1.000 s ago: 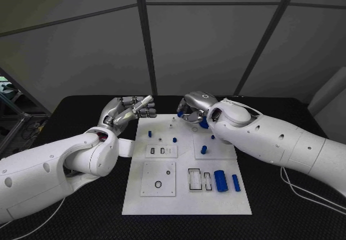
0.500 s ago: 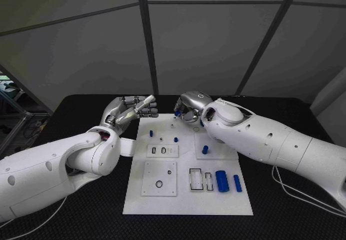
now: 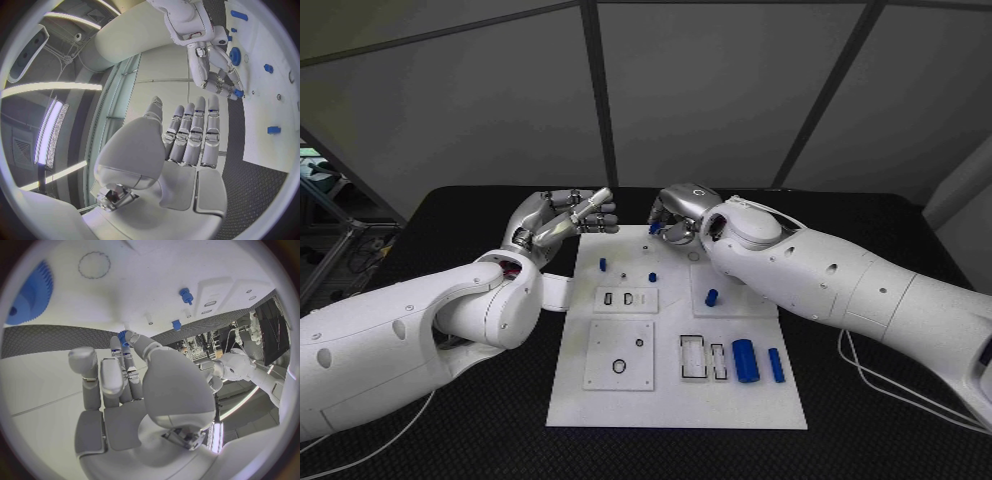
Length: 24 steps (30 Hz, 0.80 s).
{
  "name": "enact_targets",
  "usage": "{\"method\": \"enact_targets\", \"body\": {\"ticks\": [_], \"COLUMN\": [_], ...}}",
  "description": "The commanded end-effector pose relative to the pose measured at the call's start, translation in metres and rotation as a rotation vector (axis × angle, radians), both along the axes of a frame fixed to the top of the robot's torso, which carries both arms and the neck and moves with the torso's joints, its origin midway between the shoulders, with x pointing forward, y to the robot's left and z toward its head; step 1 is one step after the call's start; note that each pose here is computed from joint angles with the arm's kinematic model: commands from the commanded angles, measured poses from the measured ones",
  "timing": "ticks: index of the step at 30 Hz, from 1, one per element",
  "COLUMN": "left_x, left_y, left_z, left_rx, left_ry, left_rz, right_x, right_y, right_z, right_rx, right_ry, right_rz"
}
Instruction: Assemble the parts on the task board
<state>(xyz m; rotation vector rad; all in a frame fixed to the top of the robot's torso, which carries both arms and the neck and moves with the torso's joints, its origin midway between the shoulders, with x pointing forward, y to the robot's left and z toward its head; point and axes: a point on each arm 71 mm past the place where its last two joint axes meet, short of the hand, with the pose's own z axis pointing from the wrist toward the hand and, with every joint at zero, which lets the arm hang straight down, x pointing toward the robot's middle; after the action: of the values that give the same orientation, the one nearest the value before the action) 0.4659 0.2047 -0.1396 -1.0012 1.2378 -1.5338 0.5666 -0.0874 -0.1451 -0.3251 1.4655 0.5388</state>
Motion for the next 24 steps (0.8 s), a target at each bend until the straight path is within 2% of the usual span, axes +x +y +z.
{"method": "enact_targets", "body": {"ticks": [1, 24], "left_x": [-0.0005, 0.0001], "left_y": [-0.0018, -0.0029], "left_z": [0.0022, 0.0031], "left_rx": [-0.001, -0.001], "left_ry": [-0.012, -0.013], "left_rz": [-0.015, -0.017], "right_x": [0.0009, 0.0049], "right_y": [0.0011, 0.0072], "right_z": [0.0002, -0.0059], "right_rx": [-0.015, -0.042], "right_ry": [0.008, 0.045], "right_rz": [0.001, 0.002]}}
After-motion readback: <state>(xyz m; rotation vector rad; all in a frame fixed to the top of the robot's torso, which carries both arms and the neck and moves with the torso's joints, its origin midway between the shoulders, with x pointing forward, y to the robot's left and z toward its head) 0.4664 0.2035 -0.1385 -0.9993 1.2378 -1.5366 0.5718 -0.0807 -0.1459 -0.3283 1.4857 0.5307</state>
